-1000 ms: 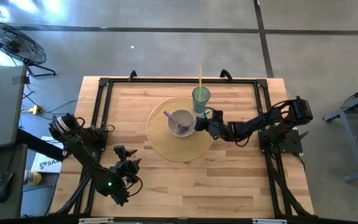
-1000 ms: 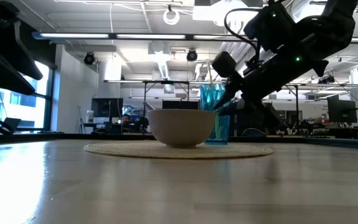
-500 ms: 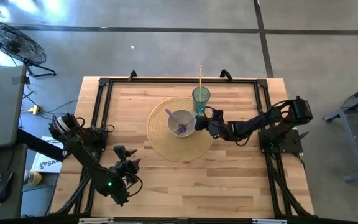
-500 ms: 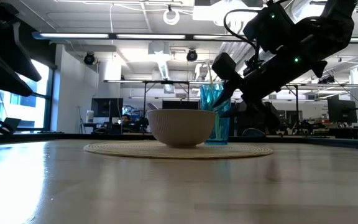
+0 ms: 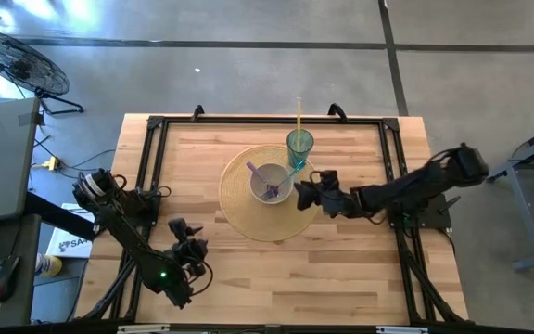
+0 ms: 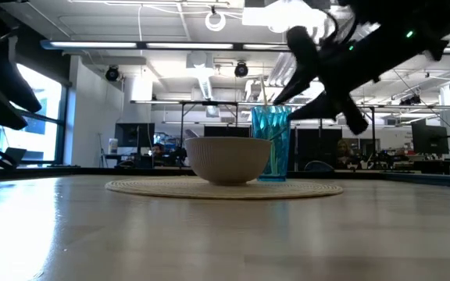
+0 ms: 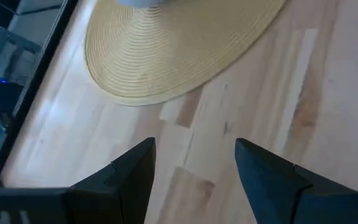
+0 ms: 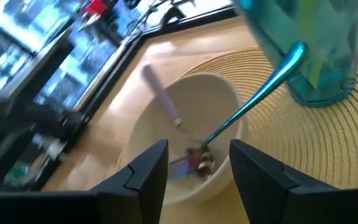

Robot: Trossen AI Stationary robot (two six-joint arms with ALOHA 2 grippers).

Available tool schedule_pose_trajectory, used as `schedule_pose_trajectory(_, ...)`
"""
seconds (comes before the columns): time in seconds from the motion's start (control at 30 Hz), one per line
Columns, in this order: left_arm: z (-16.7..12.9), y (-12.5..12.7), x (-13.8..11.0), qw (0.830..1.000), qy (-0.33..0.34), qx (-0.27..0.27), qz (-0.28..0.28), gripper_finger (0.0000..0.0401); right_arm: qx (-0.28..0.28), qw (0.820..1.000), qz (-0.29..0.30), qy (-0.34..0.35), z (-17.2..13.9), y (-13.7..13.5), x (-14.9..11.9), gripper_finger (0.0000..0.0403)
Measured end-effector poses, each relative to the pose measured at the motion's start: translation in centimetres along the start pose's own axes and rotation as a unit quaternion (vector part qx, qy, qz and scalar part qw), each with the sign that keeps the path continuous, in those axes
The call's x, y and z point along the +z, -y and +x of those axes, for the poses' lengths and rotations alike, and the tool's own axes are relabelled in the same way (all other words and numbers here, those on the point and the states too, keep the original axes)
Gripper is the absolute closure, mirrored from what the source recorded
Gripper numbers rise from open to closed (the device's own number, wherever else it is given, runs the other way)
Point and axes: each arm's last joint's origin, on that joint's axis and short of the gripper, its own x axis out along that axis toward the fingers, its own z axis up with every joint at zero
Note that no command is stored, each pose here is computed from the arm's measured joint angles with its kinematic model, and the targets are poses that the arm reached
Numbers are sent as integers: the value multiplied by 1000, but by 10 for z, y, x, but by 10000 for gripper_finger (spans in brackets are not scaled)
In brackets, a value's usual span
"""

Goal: Pick & Place Utensil
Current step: Return to Home Position

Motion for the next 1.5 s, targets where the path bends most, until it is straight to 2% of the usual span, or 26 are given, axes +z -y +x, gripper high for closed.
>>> schedule_pose_trajectory(0.07,0,2,1,1000,2,-9,-9,188,20,999,-30,-13,-12,-6,1,237)
schedule_pose_trajectory(0.17,0,8,3,999,7,-33,-13,201,79,991,-96,-55,-31,-16,0,243)
schedule_pose_trajectory(0.3,2,22,13,995,11,-99,-2,240,164,966,-165,-111,-53,-27,-8,261)
schedule_pose_trajectory(0.4,5,33,26,987,28,-155,15,283,205,948,-201,-139,-65,-32,-16,276)
schedule_pose_trajectory(0.6,7,47,52,962,86,-251,70,384,234,912,-304,-147,-76,-32,-26,290)
schedule_pose_trajectory(0.7,5,48,63,948,132,-271,102,391,243,892,-355,-142,-76,-31,-27,289)
schedule_pose_trajectory(0.8,4,40,77,940,160,-279,113,385,250,883,-371,-141,-76,-31,-27,289)
schedule_pose_trajectory(0.93,9,18,96,942,176,-265,106,398,245,895,-341,-150,-76,-31,-27,289)
schedule_pose_trajectory(1.07,26,-4,111,935,189,-287,86,398,238,900,-339,-138,-75,-31,-26,289)
schedule_pose_trajectory(1.17,42,-21,111,928,211,-301,59,400,241,893,-355,-135,-75,-32,-26,289)
schedule_pose_trajectory(1.3,55,-48,102,923,249,-292,0,400,255,878,-382,-134,-76,-32,-26,289)
schedule_pose_trajectory(1.5,50,-94,80,898,320,-292,-77,400,279,860,-407,-132,-78,-34,-25,288)
